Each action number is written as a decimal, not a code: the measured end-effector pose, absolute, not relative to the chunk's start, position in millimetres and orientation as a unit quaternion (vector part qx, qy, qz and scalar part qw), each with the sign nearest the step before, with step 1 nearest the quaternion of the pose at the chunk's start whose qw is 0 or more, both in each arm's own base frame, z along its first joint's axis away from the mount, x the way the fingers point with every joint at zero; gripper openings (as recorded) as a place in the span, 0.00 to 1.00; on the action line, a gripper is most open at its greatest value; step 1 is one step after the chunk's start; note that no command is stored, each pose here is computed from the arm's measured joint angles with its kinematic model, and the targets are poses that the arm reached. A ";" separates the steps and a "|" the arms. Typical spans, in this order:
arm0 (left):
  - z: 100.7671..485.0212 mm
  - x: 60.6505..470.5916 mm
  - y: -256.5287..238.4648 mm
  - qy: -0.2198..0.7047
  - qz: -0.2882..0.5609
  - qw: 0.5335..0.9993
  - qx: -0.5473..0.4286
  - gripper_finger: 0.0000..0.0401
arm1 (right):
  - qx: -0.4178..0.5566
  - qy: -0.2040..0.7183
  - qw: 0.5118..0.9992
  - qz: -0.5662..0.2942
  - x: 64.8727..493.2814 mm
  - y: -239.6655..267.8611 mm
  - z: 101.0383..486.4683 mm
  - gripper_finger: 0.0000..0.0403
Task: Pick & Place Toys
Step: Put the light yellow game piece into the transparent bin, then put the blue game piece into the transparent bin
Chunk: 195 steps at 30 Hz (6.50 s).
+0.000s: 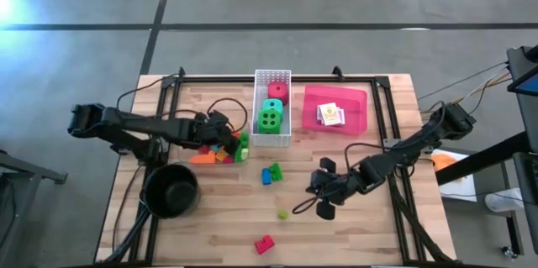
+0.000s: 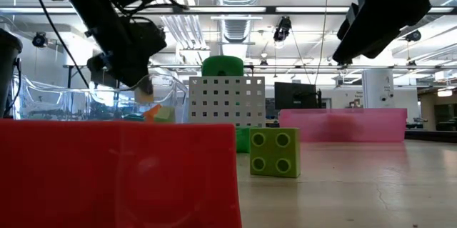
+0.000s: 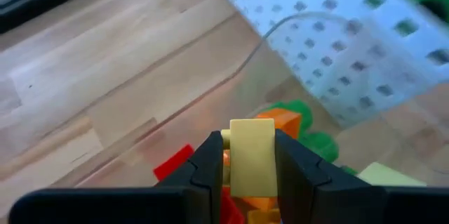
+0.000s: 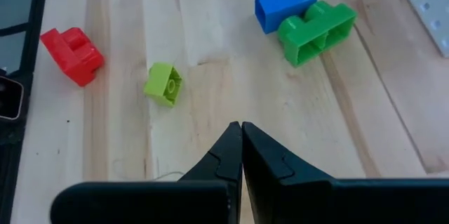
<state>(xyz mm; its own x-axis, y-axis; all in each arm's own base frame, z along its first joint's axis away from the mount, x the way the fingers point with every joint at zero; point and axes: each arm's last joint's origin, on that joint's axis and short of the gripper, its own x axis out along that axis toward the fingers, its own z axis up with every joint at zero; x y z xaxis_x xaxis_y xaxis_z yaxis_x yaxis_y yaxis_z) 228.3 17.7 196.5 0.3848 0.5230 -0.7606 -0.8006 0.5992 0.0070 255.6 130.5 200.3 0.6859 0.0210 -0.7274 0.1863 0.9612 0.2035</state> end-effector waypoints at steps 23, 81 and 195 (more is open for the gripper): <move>181.8 238.5 14.3 0.443 0.340 0.812 -0.170 0.22 | 0.118 0.369 0.920 -0.057 258.8 129.4 203.0 0.02; 238.3 268.3 -53.3 0.365 0.168 0.912 -0.087 0.72 | 0.108 0.364 0.922 -0.075 259.5 125.5 202.4 0.02; 112.4 353.4 -142.5 0.473 0.164 0.825 0.263 0.41 | 0.083 0.292 0.944 -0.125 208.0 86.6 255.9 0.02</move>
